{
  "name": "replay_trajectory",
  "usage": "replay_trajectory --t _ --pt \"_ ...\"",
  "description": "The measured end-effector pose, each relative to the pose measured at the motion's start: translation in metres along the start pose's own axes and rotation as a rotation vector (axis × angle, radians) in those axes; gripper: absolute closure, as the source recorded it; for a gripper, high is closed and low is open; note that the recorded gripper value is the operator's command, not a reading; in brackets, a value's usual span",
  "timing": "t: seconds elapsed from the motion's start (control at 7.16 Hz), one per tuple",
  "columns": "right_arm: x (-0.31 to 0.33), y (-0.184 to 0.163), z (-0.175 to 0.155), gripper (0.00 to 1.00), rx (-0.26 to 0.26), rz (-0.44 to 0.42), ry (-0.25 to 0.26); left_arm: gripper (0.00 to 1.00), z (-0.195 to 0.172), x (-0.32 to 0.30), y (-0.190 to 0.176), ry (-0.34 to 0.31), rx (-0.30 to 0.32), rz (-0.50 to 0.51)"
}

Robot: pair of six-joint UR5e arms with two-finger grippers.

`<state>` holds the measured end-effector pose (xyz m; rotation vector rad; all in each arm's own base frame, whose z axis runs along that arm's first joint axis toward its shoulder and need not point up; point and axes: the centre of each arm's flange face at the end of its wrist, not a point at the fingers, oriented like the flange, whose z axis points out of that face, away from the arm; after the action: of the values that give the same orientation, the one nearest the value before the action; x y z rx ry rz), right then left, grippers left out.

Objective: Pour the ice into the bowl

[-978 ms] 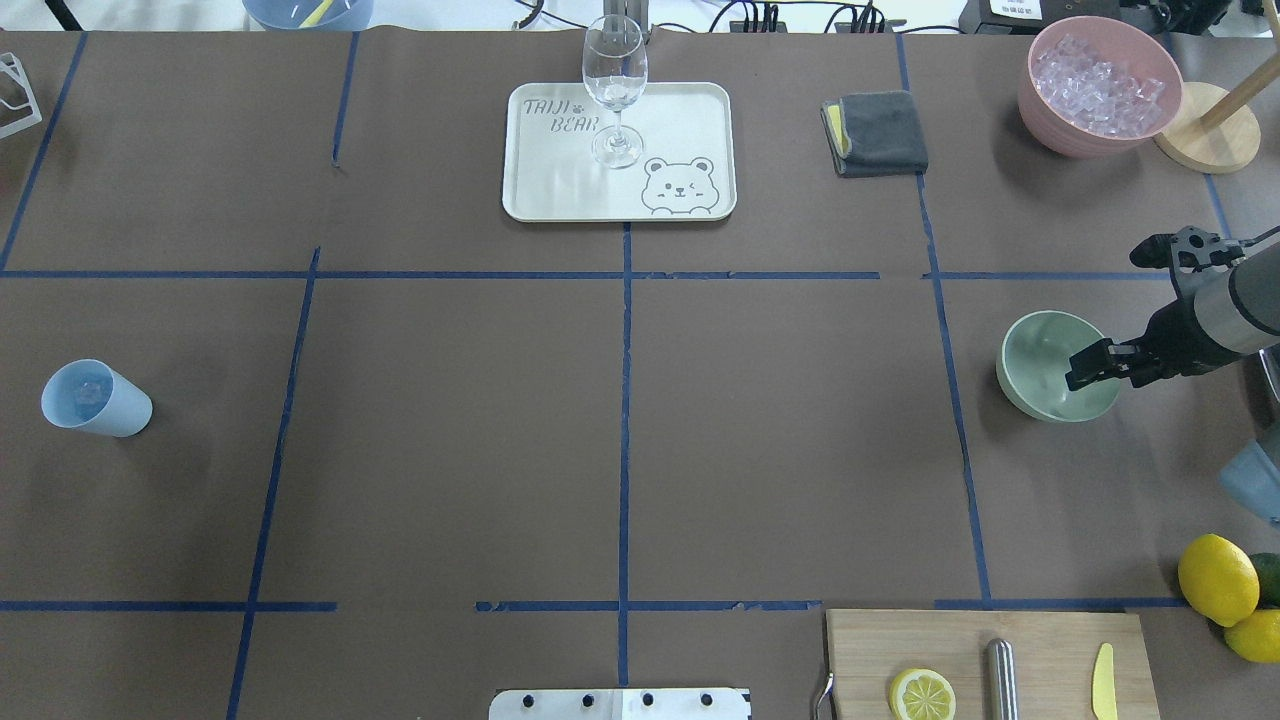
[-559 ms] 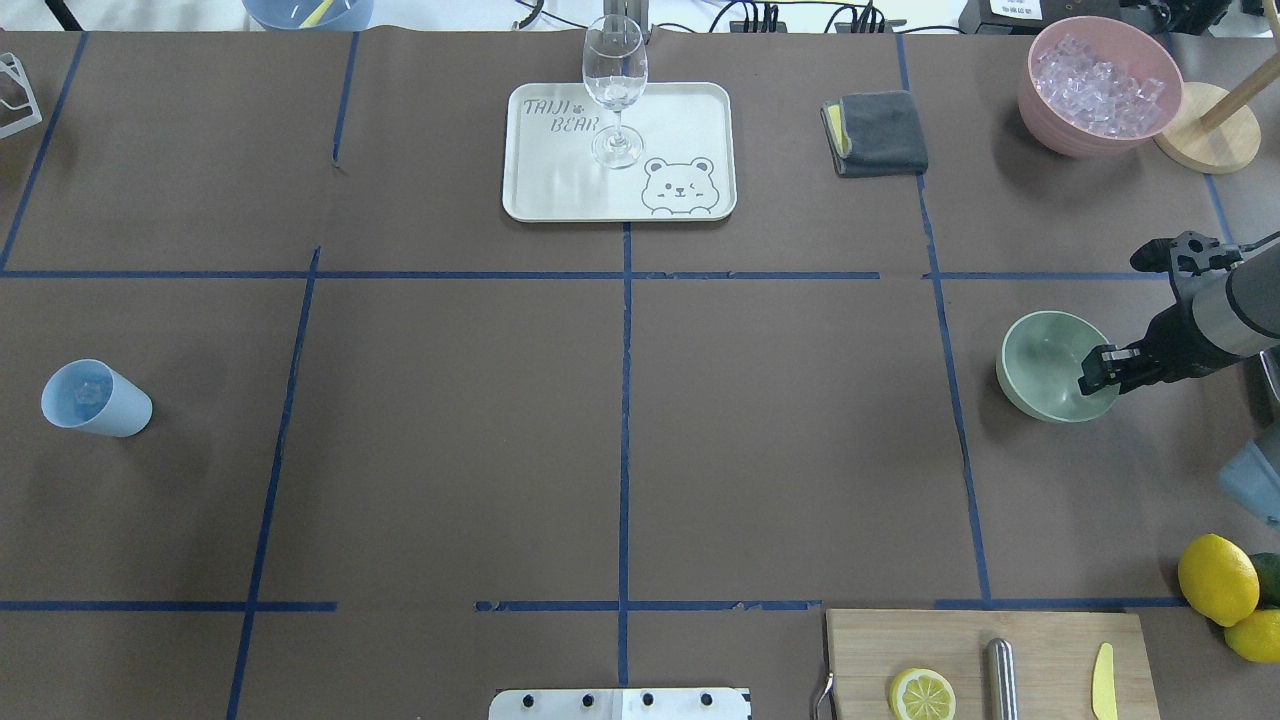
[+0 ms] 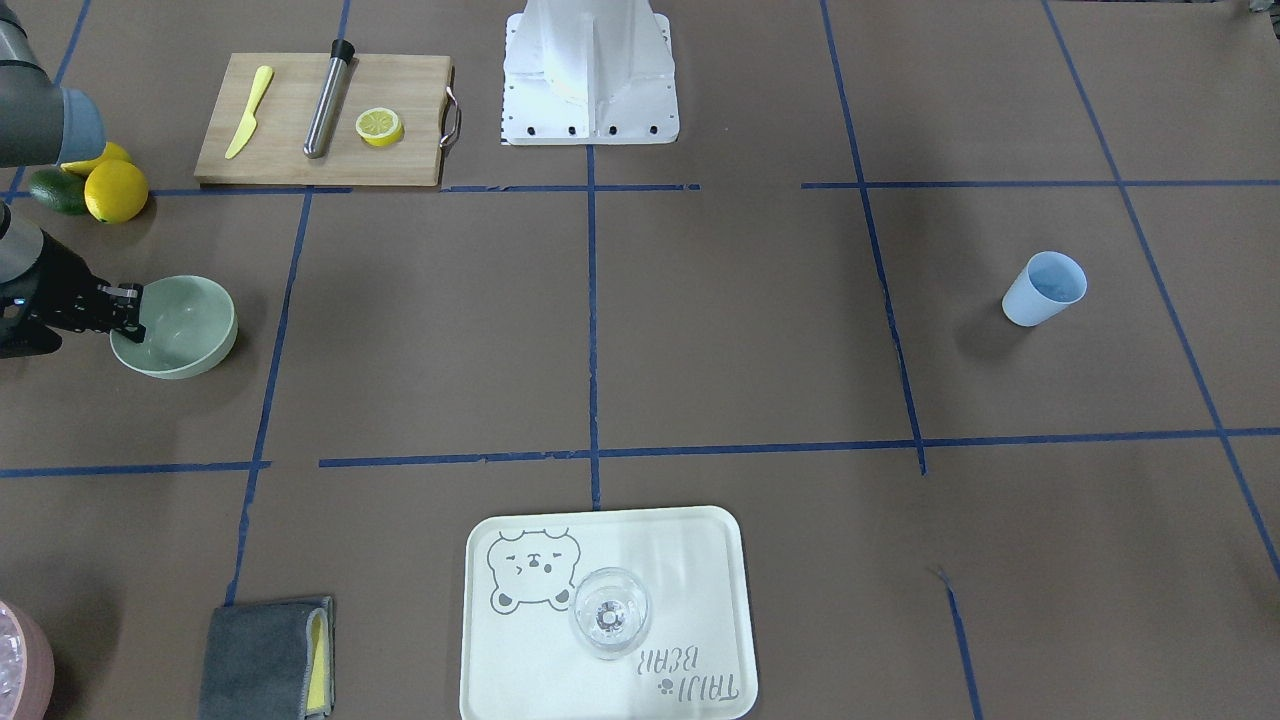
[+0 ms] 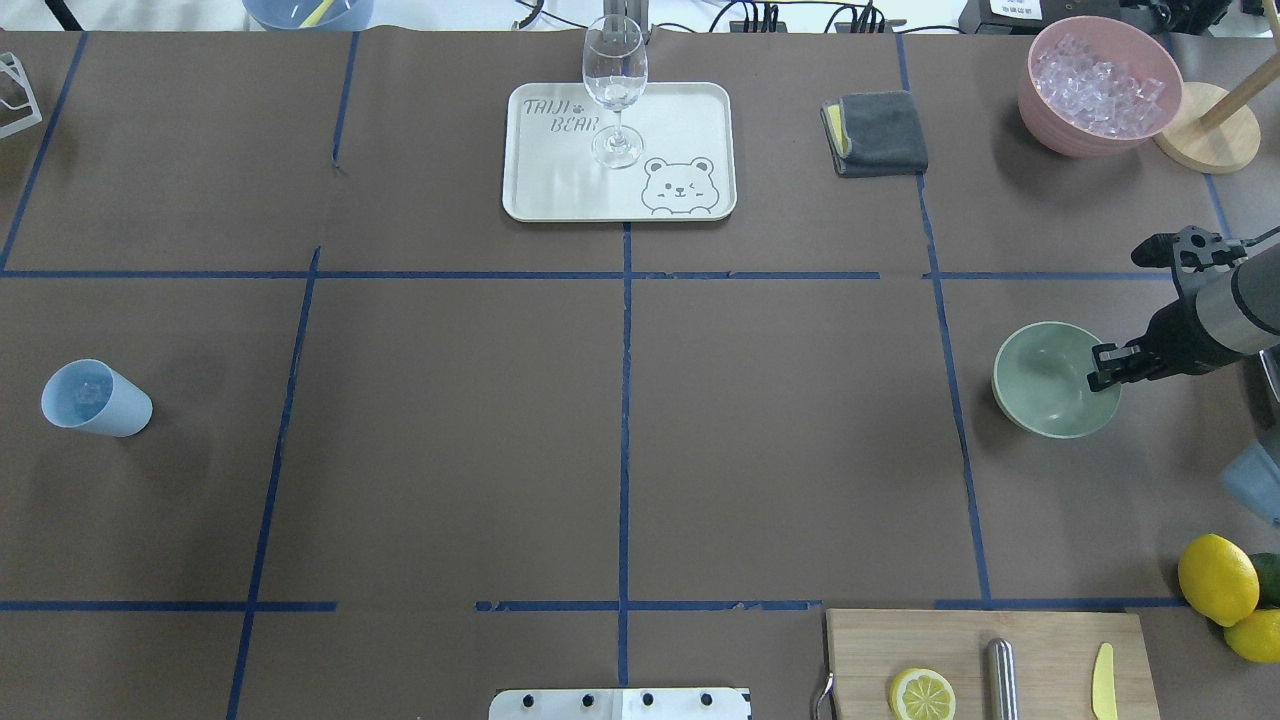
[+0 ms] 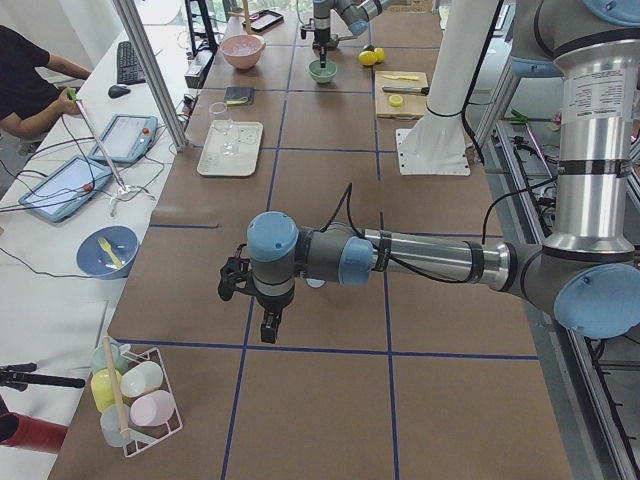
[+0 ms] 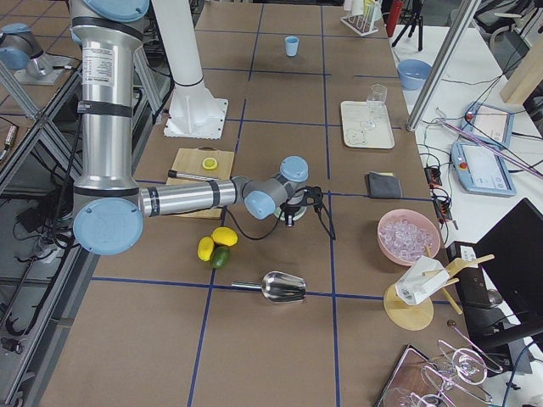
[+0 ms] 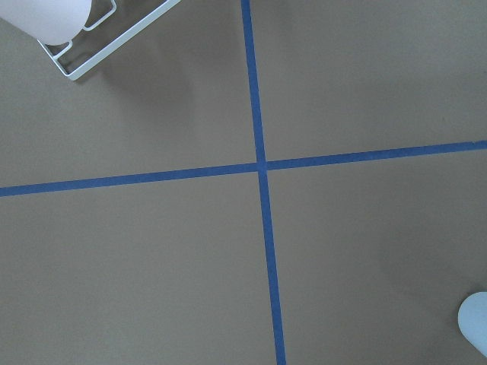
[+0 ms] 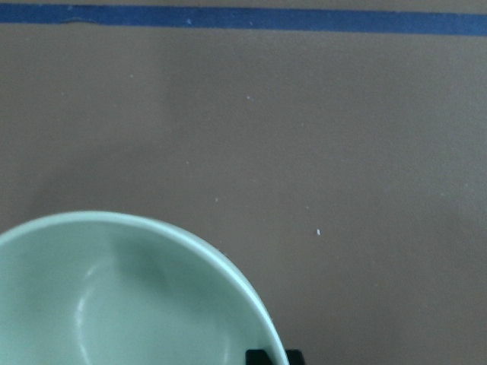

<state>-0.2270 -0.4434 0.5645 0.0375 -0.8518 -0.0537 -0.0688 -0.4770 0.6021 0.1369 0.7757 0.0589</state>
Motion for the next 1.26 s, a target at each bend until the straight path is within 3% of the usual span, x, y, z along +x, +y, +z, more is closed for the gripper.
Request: replay_trajectory --t 0.14,0.42,0.56,0.84,1.26 --pt "-0.020 0.000 -0.018 1.00 0.027 0.004 -0.029 0.00 -0.001 0.001 -0.001 0.000 0.003 0.003" --pt "-0.084 -0.008 -0.051 1.00 0.074 0.120 -0.119 0.00 -0.006 0.006 -0.001 0.000 0.013 0.013" --pt "-0.131 -0.009 -0.053 1.00 0.068 0.175 -0.167 0.00 -0.008 0.007 -0.002 0.000 0.023 0.024" --pt "-0.260 0.004 -0.034 1.00 0.059 0.275 -0.247 0.00 -0.011 0.012 -0.003 0.020 0.047 0.048" --pt "-0.455 0.033 -0.006 1.00 0.064 0.404 -0.257 0.00 -0.011 0.018 -0.004 0.062 0.058 0.063"
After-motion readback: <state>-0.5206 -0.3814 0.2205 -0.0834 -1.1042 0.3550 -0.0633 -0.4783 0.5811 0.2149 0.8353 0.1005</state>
